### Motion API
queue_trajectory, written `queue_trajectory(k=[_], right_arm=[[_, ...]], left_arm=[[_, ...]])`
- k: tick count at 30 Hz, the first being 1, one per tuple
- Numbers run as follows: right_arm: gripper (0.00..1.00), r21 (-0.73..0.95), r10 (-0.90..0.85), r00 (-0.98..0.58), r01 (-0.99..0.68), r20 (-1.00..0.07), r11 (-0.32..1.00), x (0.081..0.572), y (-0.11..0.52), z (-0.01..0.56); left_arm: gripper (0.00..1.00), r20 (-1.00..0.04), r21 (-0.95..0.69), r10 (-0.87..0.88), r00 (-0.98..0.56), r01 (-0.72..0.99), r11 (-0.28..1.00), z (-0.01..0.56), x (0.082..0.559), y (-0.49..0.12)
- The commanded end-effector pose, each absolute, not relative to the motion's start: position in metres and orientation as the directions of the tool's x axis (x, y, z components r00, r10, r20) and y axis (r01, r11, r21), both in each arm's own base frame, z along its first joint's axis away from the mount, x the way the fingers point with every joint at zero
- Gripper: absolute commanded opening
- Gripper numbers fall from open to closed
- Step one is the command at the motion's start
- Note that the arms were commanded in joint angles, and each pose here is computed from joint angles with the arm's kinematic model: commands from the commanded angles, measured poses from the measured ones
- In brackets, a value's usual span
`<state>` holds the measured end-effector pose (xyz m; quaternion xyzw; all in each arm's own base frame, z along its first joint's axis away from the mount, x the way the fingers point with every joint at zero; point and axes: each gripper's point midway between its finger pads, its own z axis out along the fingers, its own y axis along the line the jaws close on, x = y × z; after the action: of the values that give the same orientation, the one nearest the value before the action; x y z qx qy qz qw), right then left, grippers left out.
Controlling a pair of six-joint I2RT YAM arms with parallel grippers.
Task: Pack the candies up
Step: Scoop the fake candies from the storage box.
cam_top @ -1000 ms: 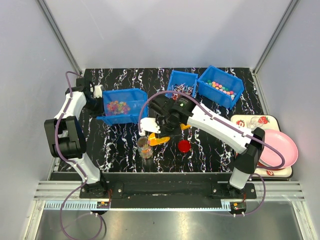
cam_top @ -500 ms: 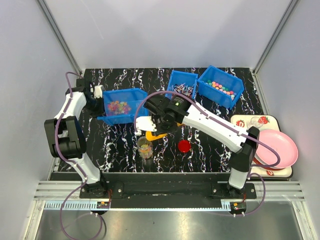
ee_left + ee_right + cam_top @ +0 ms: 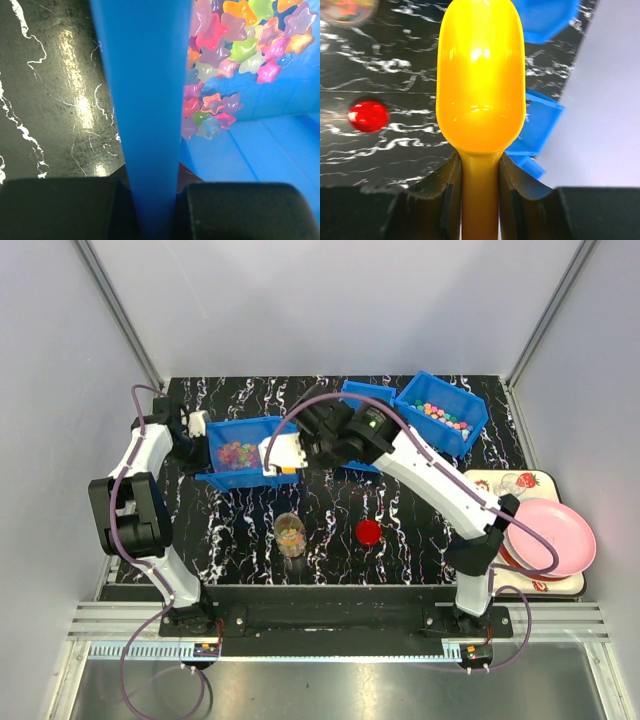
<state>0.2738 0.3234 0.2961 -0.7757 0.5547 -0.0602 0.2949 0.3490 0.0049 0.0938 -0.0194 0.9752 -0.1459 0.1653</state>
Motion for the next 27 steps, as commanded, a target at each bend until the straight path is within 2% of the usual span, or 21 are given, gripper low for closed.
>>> queue_trajectory(k=[1, 7, 18, 22, 27], right_arm=[[0.0, -0.606, -0.906, 0.384, -0.768, -0.178, -0.206, 0.316, 0.324, 0.311], [0.0, -0.641, -0.909, 0.396, -0.732, -0.126, -0.23, 0.354, 0.336, 0.301], [0.0, -0.652, -0.876, 0.481, -0.652, 0.04, -0.388, 0.392, 0.363, 0.267], [0.0, -0.623, -0.849, 0.514, -0.625, 0.126, -0.471, 0.406, 0.369, 0.245], [0.0, -0.577, -0.809, 0.559, -0.606, 0.181, -0.547, 0.411, 0.376, 0.222]], left_arm=[[0.0, -0.444, -0.331, -0.071, -0.893, 0.089, 0.939, 0.131, 0.362, -0.005], [0.0, -0.454, -0.32, -0.055, -0.889, 0.105, 0.942, 0.135, 0.362, -0.008], [0.0, -0.475, -0.253, 0.012, -0.88, 0.15, 0.956, 0.14, 0.362, -0.019], [0.0, -0.49, -0.234, 0.032, -0.871, 0.167, 0.958, 0.145, 0.363, -0.023], [0.0, -0.493, -0.229, 0.047, -0.869, 0.182, 0.956, 0.146, 0.363, -0.029]])
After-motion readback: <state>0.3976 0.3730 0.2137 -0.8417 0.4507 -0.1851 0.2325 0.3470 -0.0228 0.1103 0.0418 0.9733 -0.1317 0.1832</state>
